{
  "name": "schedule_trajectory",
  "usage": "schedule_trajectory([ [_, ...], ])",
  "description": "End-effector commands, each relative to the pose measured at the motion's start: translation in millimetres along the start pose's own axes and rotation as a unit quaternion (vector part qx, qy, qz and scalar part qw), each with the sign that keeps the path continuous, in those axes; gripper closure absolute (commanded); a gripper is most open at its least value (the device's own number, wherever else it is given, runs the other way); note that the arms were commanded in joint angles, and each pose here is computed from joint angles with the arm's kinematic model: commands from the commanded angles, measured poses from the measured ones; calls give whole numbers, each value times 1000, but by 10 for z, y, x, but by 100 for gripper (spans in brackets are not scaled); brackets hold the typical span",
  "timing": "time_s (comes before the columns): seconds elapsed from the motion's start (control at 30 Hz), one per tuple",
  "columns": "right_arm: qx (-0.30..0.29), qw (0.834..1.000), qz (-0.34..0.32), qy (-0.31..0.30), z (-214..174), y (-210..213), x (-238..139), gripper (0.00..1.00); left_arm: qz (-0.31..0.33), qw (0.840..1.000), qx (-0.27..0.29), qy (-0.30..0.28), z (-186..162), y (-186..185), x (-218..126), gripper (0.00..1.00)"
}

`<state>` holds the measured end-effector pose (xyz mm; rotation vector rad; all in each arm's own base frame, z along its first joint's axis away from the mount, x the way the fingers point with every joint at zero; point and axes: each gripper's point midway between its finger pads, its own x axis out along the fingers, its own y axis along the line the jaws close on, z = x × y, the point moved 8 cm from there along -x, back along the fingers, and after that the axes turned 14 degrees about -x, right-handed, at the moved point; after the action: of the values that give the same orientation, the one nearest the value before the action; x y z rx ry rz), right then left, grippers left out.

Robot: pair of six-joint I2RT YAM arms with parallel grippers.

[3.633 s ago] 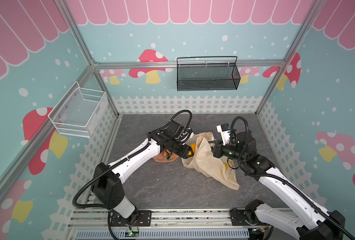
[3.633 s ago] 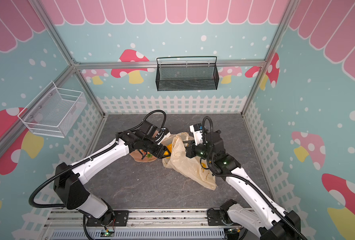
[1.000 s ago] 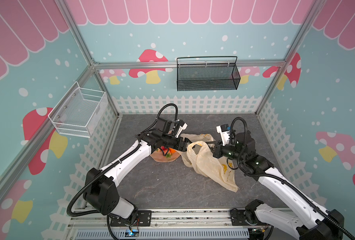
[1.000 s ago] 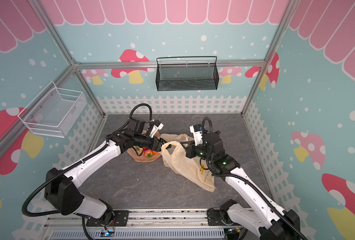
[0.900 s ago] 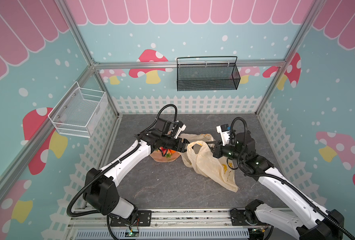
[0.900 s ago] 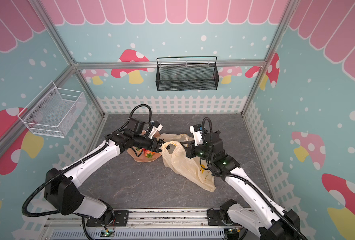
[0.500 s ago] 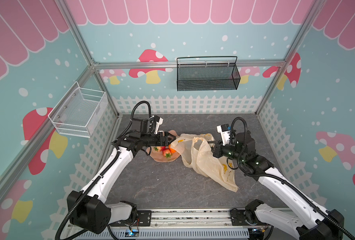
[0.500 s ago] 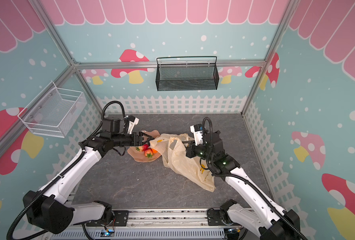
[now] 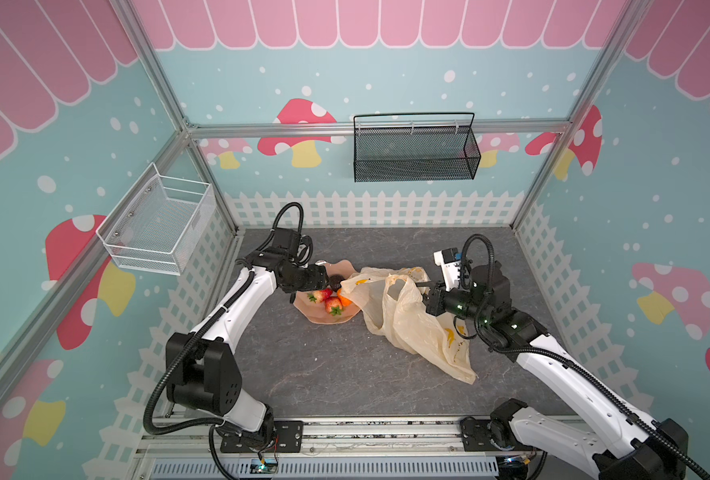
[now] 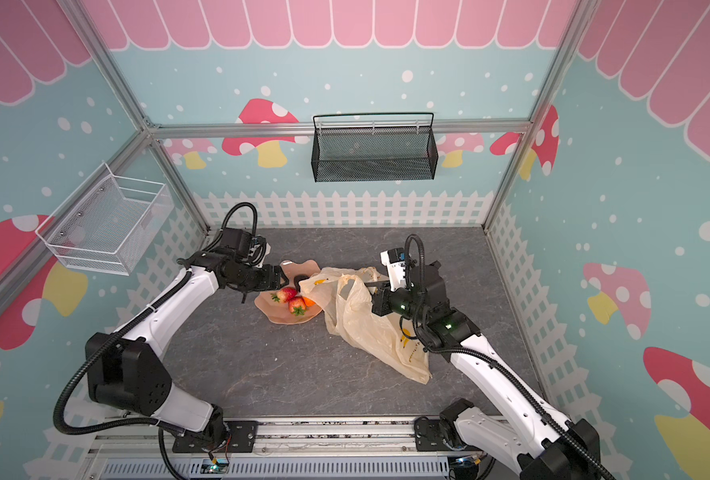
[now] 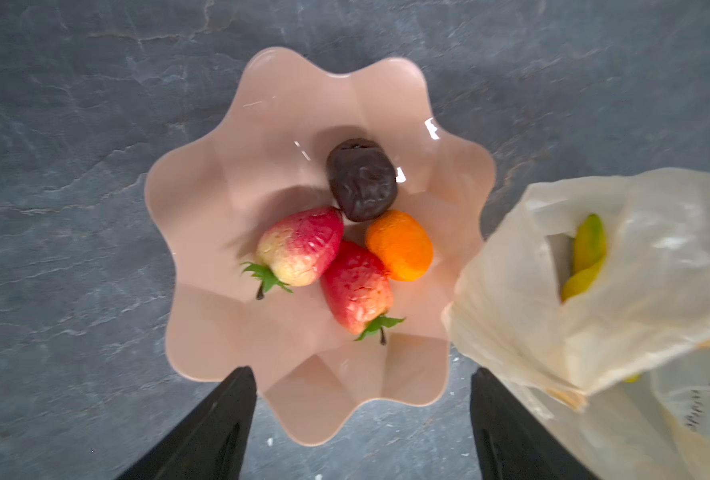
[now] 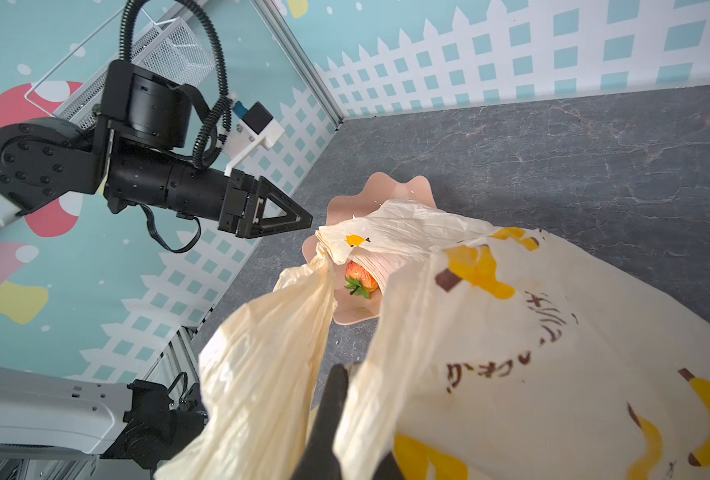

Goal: Place the fruits into the plastic bag
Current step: 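Raise the left gripper out of the bag and move over the bowl, then lower the left gripper onto a red strawberry and close on it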

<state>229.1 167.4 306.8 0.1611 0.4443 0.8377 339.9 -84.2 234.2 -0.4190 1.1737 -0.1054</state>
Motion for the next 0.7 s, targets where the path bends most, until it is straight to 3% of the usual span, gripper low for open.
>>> schedule_trajectory([
  [0.0, -4, 1000, 3, -8, 88, 40, -23, 100, 71, 996, 55, 12, 52, 94, 69, 18],
  [0.37, -7, 1000, 6, -9, 109, 55, -39, 100, 132, 979, 139, 72, 81, -41, 670, 20],
  [0.67, -7, 1000, 3, -8, 109, 64, -72, 100, 187, 967, 150, 85, 122, 20, 922, 23],
])
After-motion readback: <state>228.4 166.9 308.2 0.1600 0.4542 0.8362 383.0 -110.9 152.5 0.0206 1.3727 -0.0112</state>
